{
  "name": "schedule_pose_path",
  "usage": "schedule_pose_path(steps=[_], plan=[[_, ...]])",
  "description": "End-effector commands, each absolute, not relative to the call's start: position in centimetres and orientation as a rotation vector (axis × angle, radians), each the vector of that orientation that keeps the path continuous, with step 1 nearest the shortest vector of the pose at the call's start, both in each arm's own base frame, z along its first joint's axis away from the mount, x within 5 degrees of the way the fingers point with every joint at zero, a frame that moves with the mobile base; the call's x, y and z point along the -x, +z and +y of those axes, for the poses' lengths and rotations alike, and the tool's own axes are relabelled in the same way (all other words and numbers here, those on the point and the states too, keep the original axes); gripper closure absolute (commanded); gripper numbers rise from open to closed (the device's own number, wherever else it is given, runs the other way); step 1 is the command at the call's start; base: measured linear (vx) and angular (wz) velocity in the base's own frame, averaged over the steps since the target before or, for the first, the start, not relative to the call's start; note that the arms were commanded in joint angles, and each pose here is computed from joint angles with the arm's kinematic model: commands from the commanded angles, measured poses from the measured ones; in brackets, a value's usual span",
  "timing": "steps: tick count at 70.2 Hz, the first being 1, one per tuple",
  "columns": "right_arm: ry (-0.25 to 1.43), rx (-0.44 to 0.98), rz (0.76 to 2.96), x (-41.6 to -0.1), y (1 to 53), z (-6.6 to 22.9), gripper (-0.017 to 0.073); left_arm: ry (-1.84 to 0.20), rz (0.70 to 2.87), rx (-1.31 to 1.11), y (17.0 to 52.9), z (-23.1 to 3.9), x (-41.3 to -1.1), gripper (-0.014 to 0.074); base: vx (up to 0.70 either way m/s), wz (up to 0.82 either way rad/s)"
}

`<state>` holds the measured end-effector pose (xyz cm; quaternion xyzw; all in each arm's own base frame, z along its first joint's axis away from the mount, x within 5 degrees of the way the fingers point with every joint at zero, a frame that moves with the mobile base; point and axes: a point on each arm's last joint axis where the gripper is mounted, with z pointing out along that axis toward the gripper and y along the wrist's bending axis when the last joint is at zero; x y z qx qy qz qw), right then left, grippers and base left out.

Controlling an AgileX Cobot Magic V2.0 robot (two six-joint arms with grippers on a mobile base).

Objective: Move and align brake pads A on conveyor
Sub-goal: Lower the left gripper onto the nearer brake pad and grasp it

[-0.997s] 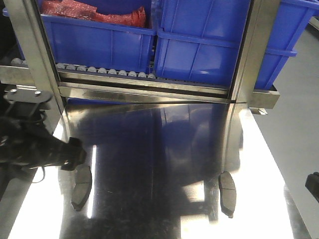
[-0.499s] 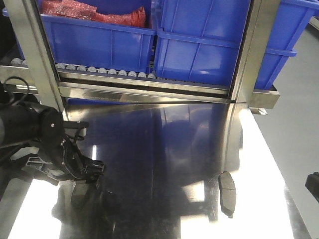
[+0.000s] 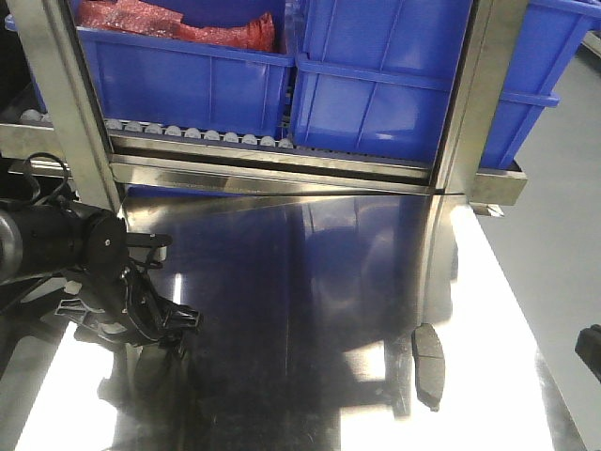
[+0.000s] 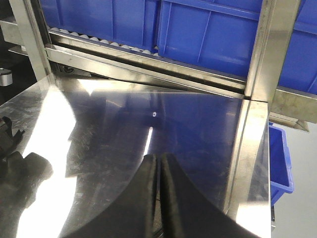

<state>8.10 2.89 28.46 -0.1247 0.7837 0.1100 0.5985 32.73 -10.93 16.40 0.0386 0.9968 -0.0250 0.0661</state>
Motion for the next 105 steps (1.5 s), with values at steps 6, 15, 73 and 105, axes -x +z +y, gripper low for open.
schedule_pose_path(steps=[6, 15, 73, 105], plan=[[0.237, 0.267, 1.736, -8.4, 29.8, 2.7, 0.0559, -0.12, 2.932, -0.099, 18.3, -11.3, -33.1, 0.0151, 0.0, 0.0], [0.237, 0.267, 1.736, -8.4, 29.8, 2.7, 0.0559, -0.12, 2.932, -0.099, 18.3, -11.3, -33.1, 0.0287, 0.0, 0.0], [0.237, 0.267, 1.736, -8.4, 29.8, 2.7, 0.0559, -0.184, 2.731, -0.156, 21.6, -10.0, -27.7, 0.0521, 0.0, 0.0], [0.237, 0.267, 1.736, -8.4, 29.8, 2.7, 0.0559, -0.255, 2.507, -0.146, 25.3, -6.9, -18.9, 0.0521, 0.0, 0.0]])
